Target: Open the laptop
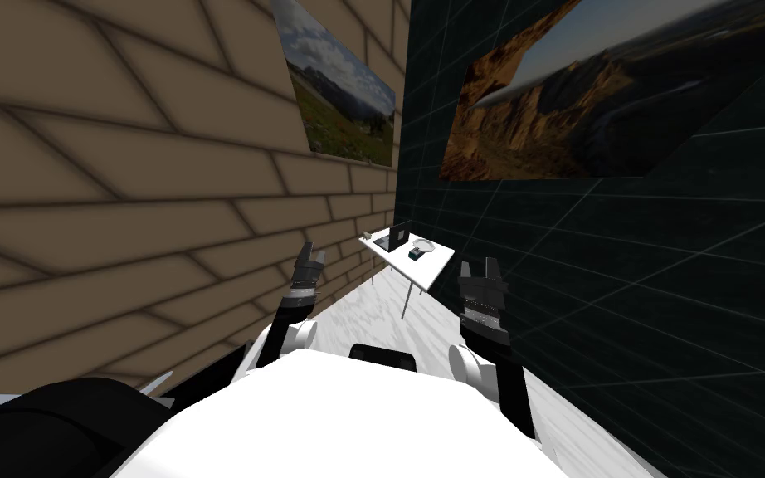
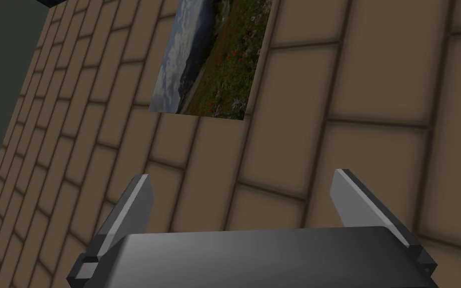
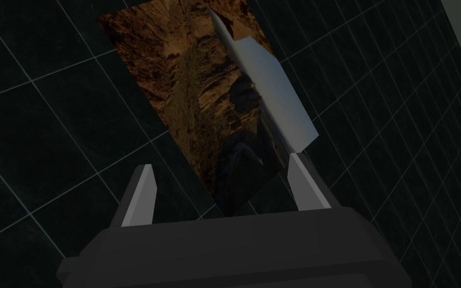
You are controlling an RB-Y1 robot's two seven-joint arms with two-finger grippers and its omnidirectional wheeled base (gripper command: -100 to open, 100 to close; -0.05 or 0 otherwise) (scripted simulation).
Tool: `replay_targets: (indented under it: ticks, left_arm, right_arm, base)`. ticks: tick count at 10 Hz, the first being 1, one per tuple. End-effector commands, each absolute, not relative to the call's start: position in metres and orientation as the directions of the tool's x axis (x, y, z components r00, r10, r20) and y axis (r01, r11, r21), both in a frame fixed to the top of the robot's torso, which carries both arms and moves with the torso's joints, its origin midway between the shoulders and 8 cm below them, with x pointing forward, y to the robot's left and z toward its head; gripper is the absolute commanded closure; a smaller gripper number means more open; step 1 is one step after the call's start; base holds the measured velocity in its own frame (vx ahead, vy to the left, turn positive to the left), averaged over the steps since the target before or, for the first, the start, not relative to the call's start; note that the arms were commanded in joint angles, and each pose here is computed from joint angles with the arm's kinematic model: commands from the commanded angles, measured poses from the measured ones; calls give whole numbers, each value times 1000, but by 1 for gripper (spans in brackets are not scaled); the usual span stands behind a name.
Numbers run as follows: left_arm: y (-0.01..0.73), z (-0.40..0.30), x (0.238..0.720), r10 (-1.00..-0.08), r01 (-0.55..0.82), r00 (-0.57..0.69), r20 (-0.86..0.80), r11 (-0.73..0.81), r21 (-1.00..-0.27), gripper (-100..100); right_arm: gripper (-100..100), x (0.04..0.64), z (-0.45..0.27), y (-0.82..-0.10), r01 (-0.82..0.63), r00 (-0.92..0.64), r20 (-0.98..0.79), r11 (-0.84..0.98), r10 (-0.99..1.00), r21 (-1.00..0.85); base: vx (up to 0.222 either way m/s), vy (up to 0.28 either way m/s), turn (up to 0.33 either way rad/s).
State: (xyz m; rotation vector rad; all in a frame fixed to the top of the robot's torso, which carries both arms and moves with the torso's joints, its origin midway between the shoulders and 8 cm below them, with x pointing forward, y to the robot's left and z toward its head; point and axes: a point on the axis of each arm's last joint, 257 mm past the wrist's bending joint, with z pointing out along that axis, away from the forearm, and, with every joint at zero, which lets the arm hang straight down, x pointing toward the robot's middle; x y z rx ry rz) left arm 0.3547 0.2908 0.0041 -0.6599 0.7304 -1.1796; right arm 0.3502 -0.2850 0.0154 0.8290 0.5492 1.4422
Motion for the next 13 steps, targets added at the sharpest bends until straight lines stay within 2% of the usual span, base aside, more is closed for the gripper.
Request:
replay_targets:
  ticks: [1, 9, 10, 13]
  left_arm:
    - [291, 4, 355, -964, 570, 213, -157, 253, -782, 0]
    - [291, 4, 355, -964, 570, 213, -157, 253, -781, 0]
    - [289, 4, 357, -964, 564, 198, -177, 260, -784, -100]
    - [288, 2, 365, -963, 542, 162, -216, 270, -796, -100]
  right_arm:
    - [0, 350, 15, -285, -635, 84, 151, -64, 985, 770]
    - [0, 350, 16, -285, -635, 84, 151, -64, 985, 770]
    - [0, 350, 16, -285, -635, 84, 151, -64, 985, 770]
    - [0, 350, 15, -285, -635, 84, 151, -64, 985, 770]
  base:
    - [0, 0, 0]
    - [0, 0, 0]
    - [13, -3, -42]
    - [23, -4, -65]
